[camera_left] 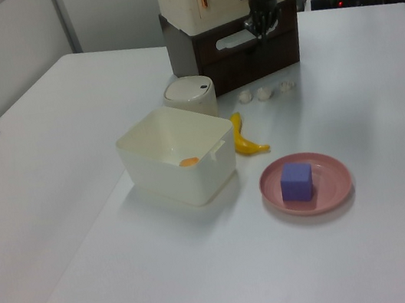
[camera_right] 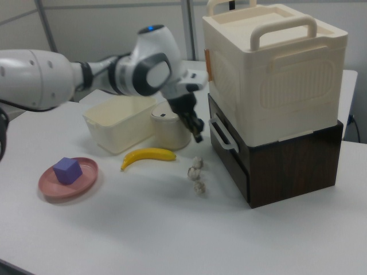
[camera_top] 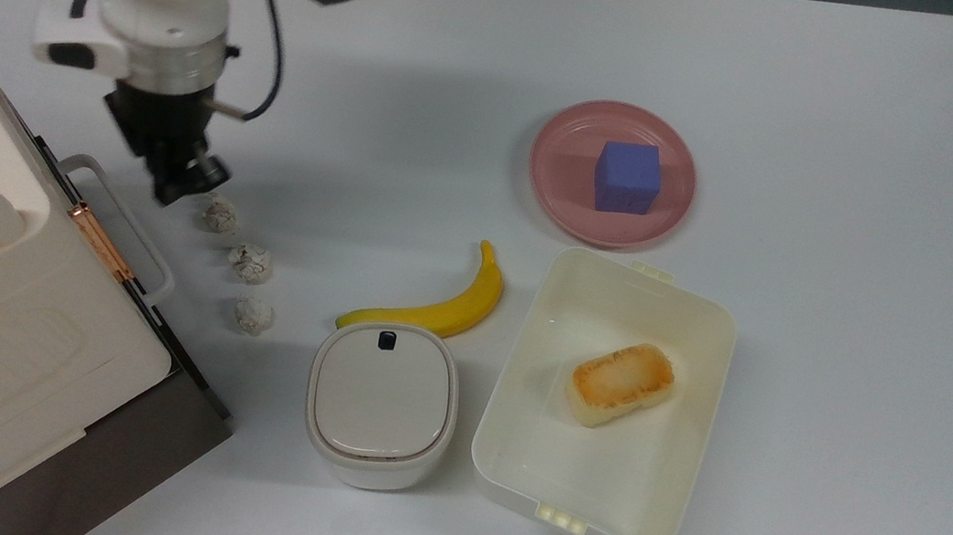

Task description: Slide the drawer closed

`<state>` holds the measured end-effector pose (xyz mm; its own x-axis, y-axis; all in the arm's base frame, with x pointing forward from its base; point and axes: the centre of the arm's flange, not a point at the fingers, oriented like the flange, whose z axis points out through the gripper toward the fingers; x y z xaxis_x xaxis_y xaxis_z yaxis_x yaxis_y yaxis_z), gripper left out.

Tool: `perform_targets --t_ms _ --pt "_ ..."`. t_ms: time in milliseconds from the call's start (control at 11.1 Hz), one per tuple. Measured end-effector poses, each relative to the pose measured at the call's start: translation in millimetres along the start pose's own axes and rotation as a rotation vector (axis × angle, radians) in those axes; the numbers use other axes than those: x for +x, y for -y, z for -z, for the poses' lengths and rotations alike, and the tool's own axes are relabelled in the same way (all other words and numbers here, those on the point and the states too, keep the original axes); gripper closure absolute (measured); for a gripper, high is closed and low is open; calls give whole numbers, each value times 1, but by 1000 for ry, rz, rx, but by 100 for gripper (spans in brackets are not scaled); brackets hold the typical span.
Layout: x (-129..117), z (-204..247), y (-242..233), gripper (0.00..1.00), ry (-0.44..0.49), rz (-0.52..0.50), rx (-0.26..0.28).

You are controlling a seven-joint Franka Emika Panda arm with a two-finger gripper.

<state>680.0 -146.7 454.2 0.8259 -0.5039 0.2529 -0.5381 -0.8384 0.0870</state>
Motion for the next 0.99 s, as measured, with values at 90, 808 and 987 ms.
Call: perform_targets --t_ms 90,808,987 --pt "-19 21 18 97 64 84 13" --pt "-95 135 54 8 165 414 160" --pt "-98 141 45 0 190 437 156"
